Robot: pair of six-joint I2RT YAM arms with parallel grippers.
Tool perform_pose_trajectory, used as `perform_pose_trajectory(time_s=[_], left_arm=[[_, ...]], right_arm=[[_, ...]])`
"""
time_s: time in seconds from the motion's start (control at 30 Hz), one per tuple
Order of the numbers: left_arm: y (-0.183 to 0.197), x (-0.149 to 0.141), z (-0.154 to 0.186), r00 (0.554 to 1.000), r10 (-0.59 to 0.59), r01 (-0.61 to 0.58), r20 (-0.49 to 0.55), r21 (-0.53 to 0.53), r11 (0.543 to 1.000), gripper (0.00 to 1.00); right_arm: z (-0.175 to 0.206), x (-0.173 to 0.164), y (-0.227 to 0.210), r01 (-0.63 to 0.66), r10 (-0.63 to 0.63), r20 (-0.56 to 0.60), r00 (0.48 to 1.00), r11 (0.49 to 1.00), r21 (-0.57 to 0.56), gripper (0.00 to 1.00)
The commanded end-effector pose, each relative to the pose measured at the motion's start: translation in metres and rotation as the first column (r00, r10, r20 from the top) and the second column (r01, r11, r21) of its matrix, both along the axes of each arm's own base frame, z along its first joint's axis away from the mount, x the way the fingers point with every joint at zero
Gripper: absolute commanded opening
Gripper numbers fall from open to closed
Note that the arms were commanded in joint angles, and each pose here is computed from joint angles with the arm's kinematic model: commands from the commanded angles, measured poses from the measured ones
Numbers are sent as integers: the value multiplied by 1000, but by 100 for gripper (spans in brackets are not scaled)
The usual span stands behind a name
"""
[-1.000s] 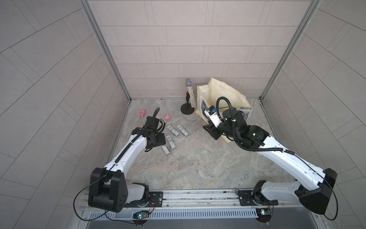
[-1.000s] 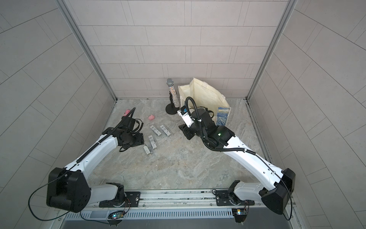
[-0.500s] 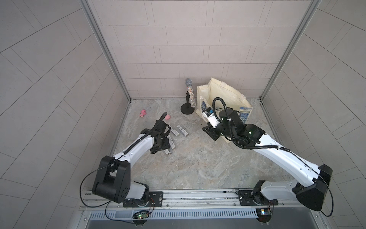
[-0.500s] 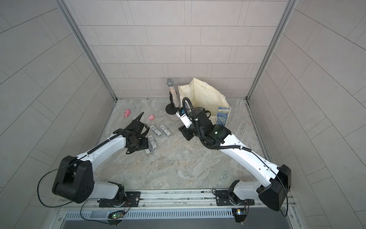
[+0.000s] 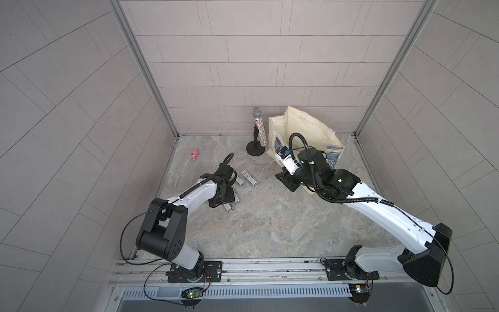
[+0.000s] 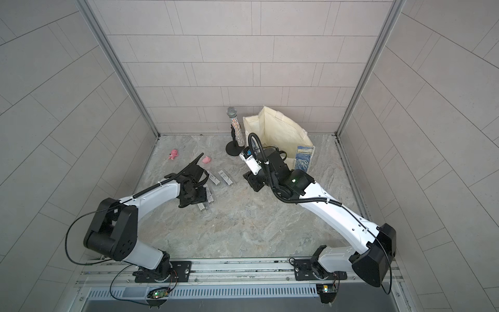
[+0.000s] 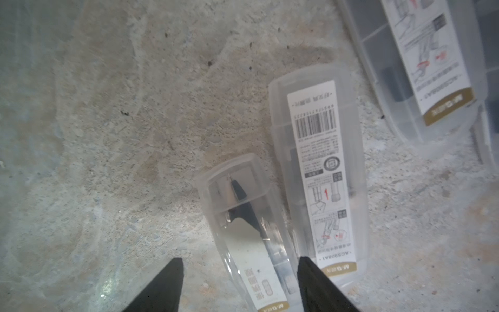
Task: Put the compass set into the canvas bag
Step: Pick up the compass set at the center of the board.
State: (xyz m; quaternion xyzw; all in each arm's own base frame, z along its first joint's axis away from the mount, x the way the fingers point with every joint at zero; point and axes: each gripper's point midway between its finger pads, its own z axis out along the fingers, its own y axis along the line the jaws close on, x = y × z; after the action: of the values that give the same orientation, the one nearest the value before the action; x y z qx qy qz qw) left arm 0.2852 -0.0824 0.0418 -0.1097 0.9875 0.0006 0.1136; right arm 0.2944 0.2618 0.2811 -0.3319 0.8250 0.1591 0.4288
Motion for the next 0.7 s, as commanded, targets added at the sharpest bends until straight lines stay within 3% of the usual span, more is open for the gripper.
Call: perform_pose_trajectory(time_s=[0.0,0.53,0.67], left_arm=[[1,12,5,999,8,-10,31,34,999,73],[11,7,-17,1000,25,-25,2,93,995,72],[26,3,-17,999,42,-41,-1,169,985,71]], right_arm=[[8,-1,4,-19,19,17,1000,1000,3,43],[7,-2,5,-25,25,13,1000,1000,1,43],[7,-2,5,-25,25,13,1000,1000,-2,43]])
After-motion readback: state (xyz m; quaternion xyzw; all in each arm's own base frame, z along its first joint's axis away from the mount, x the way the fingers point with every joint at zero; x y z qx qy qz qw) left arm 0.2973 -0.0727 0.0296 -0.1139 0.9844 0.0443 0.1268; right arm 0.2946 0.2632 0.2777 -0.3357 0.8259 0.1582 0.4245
